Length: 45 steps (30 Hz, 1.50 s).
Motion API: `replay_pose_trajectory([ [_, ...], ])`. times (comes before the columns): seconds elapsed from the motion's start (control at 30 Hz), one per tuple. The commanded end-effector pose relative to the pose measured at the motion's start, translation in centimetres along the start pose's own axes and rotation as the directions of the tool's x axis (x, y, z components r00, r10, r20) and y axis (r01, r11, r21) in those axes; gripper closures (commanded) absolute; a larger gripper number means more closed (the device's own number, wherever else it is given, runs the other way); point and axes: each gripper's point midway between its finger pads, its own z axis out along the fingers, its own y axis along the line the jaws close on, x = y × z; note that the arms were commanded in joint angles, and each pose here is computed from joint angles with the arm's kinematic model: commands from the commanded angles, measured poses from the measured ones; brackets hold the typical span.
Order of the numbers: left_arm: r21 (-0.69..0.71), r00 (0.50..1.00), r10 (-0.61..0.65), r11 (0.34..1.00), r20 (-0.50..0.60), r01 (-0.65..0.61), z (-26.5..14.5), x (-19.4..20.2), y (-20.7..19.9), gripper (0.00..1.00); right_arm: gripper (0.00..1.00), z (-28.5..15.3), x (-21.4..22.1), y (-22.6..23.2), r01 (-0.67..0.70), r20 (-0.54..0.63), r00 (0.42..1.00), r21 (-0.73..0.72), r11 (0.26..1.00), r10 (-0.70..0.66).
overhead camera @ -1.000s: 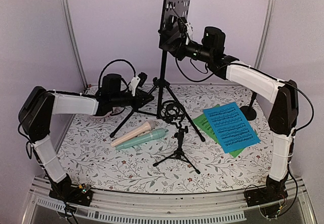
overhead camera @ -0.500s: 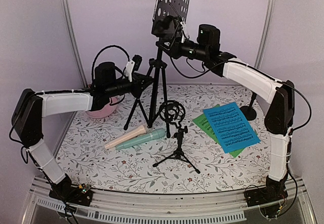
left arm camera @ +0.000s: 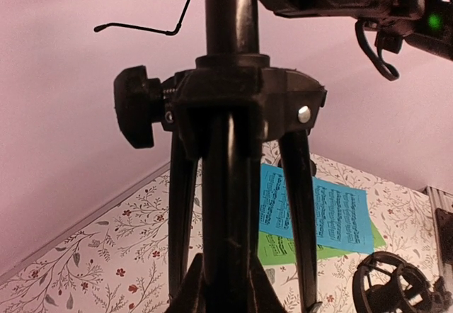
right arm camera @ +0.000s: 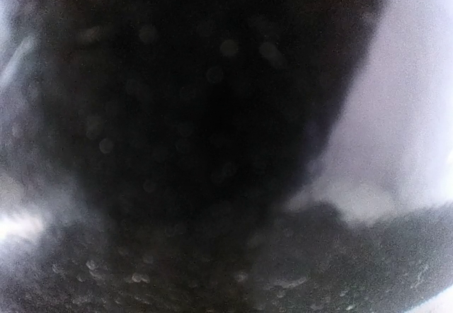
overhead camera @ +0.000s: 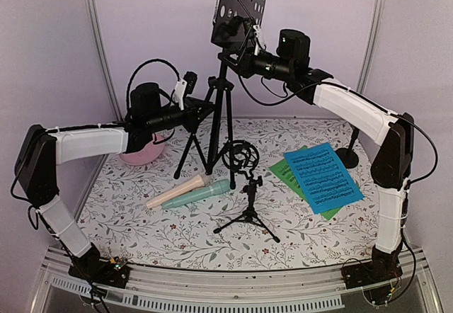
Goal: Pack up the instrument practice props
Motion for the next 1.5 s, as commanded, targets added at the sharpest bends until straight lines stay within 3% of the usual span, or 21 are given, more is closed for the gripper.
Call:
replay_pose_trajectory([
  [0.0, -0.016, 0.849, 0.214, 0.972, 0.484, -0.236, -4.7, -16.2, -3.7, 1.00, 1.00, 0.1, 6.2, 0.8, 0.020, -0.189, 0.982, -0.002, 1.000, -0.020],
  [0.33, 0.151, 0.862, 0.093, 0.970, 0.498, -0.192, -2.9, -11.7, -4.7, 0.99, 1.00, -1.2, 10.0, 0.5, -0.036, -0.190, 0.981, 0.027, 0.999, 0.040],
  [0.5, 0.207, 0.869, 0.063, 0.960, 0.490, -0.187, -2.1, -10.0, -5.1, 0.84, 1.00, -1.3, 10.3, 0.4, -0.033, -0.191, 0.981, 0.028, 0.999, 0.038],
  [0.97, 0.216, 0.904, 0.048, 0.965, 0.424, -0.152, 0.8, -5.7, -3.9, 0.66, 1.00, -1.8, 8.8, 0.4, -0.057, -0.167, 0.984, 0.049, 0.997, 0.064],
  [1.27, 0.223, 0.954, 0.083, 0.963, 0.288, -0.151, 2.7, -0.4, -3.1, 0.38, 1.00, -2.1, 9.2, 0.5, -0.059, -0.174, 0.983, 0.049, 0.997, 0.067],
  [1.47, 0.217, 0.968, 0.092, 0.966, 0.232, -0.143, 3.1, 2.2, -2.8, 0.36, 1.00, -2.3, 9.2, 0.5, -0.059, -0.174, 0.982, 0.050, 0.997, 0.067],
])
